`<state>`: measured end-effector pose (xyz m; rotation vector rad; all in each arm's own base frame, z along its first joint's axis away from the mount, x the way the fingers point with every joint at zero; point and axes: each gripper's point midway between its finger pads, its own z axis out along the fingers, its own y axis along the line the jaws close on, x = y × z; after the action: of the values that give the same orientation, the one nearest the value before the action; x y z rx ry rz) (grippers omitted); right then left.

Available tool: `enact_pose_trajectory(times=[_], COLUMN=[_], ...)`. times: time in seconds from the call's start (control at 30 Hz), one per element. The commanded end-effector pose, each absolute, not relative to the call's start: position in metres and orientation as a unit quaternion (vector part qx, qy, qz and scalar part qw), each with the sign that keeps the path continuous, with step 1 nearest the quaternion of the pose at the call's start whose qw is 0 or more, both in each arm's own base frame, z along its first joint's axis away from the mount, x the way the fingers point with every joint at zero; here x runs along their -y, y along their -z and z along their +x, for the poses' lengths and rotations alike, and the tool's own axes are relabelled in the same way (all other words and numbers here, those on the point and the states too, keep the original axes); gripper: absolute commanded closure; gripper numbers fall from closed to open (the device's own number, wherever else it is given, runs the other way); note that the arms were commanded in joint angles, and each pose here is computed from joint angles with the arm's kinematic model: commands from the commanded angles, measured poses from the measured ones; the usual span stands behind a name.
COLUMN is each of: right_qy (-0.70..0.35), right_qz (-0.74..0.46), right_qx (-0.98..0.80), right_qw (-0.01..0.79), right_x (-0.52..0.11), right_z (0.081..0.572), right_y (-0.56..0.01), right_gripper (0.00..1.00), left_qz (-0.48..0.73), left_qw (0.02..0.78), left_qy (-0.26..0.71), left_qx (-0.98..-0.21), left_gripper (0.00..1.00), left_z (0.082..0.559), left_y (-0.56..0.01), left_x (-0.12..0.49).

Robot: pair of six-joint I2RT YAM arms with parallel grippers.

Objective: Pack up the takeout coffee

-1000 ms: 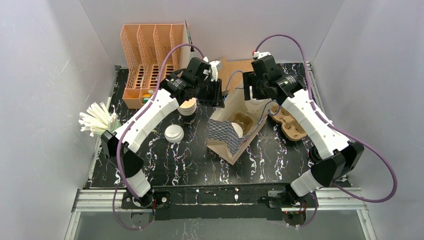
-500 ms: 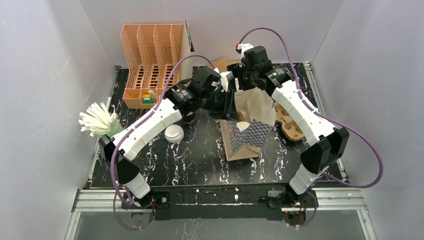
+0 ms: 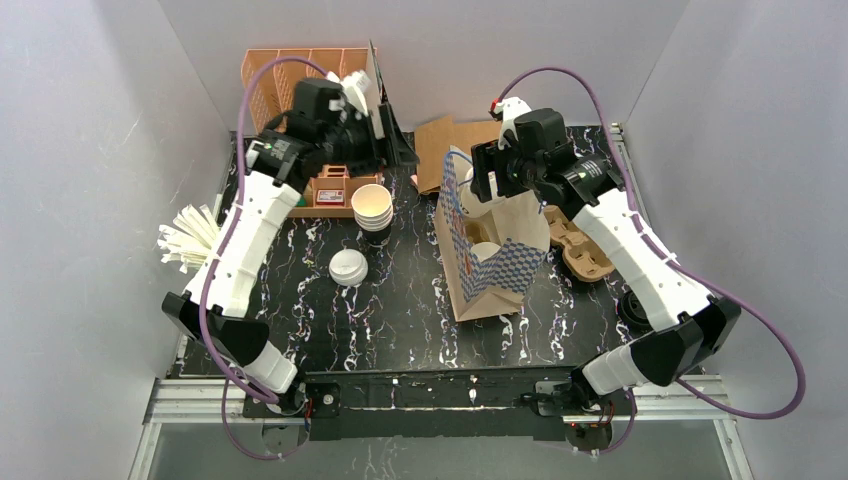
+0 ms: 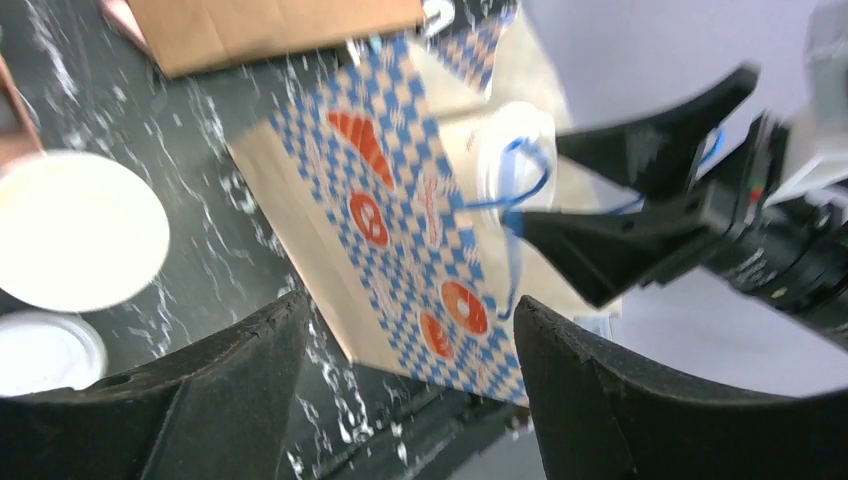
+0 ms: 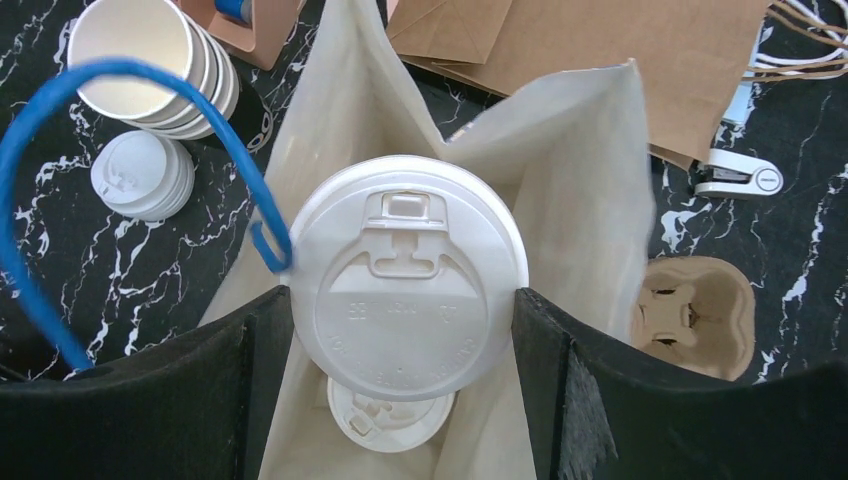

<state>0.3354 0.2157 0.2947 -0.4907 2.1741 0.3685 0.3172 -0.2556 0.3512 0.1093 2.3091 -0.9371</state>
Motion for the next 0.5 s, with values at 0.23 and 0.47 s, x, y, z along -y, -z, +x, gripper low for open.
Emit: enact_pose_trajectory(times=[0.23,0.47], right_qy=[-0.116,-0.094], right_qz=[-0.152,-0.086], right_qx=[-0.865,-0.868], right_qw=[0.463,0.48], right_x=[-0.185,-0.17], right_z=[0.323,0.329], right_y=[-0.31,-0.308], right_gripper=[0.74,0.76], left_qz=[0.139,0.204], left_qw=[0.43,0.456], left_qy=[0.382,0.442], left_qx=[-0.806,-0.745], left_gripper=[0.24,0.16], left_z=[0.406,0.437], left_y=[-0.37,-0.361], left_x=[0.272,0.31])
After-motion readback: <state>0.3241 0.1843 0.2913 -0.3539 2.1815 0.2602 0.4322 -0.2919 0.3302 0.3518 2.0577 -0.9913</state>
